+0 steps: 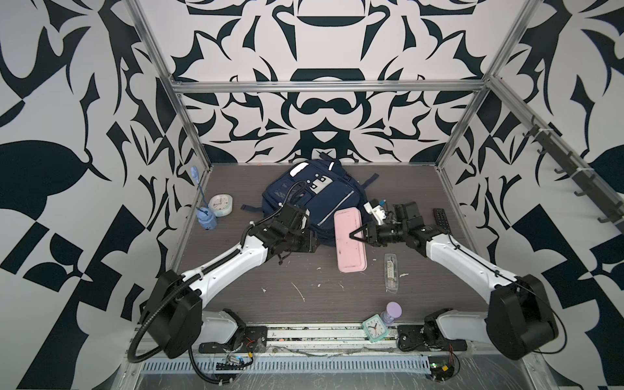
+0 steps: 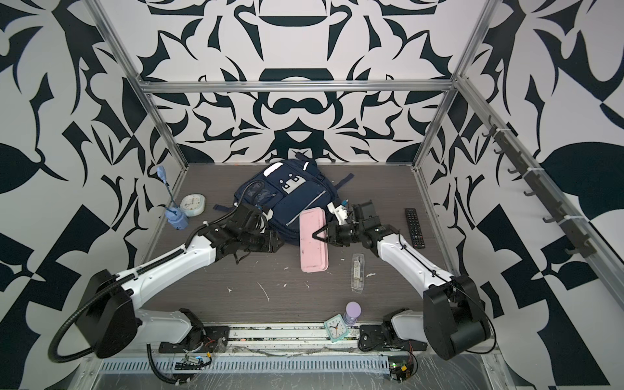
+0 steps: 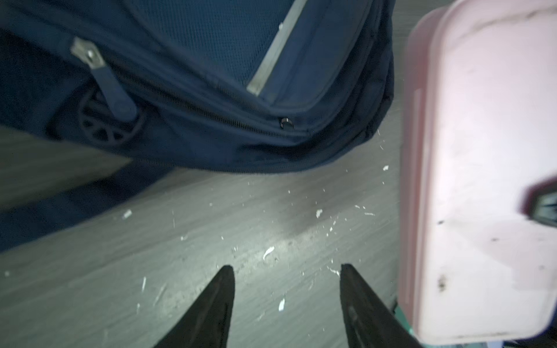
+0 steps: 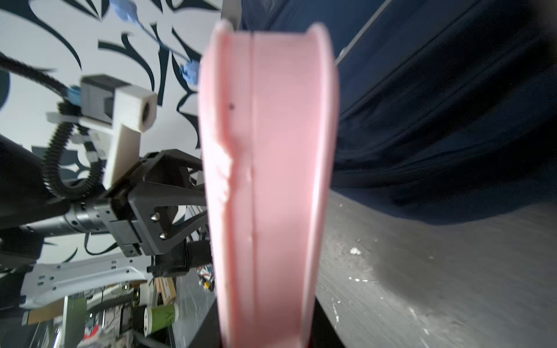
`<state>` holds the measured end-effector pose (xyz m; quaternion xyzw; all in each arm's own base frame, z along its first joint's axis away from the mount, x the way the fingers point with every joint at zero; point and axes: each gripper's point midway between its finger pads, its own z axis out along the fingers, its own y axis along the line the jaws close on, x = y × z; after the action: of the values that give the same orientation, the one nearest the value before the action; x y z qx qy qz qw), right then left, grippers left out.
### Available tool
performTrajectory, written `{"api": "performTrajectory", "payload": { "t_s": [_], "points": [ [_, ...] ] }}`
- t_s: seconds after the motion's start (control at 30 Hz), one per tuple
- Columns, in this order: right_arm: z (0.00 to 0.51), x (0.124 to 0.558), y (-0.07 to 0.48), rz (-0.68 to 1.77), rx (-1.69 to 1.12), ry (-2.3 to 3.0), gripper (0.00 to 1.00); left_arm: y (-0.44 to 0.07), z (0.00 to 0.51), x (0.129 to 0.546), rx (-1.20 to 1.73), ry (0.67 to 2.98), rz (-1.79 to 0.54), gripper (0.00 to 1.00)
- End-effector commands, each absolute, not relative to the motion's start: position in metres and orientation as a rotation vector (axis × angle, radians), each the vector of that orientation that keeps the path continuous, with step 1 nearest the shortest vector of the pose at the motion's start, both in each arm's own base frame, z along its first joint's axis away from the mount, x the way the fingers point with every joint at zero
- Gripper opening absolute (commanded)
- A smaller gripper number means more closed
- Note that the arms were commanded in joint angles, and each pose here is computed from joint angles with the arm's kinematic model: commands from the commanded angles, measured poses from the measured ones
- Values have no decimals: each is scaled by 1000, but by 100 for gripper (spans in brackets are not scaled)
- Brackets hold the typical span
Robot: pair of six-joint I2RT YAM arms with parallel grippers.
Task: Pack the student bag
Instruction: 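Release the case with the left gripper and grasp the backpack's top opening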
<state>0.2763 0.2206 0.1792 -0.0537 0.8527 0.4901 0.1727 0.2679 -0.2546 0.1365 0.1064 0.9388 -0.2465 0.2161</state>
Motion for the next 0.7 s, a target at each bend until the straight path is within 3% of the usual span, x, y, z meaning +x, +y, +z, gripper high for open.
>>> {"api": "performTrajectory", "payload": {
  "t_s": [0.0,0.3,0.67],
  "points": [
    [206,289,207,1413,-117,2338,15,-249,136,288,383,2619,-500,59],
    [212,336,153,1424,236,2189,14,-290,130,335,615,2611,-218,60],
    [202,337,132,1423,339,2169,15,-325,107,345,855,2575,-9,60]
  ]
}}
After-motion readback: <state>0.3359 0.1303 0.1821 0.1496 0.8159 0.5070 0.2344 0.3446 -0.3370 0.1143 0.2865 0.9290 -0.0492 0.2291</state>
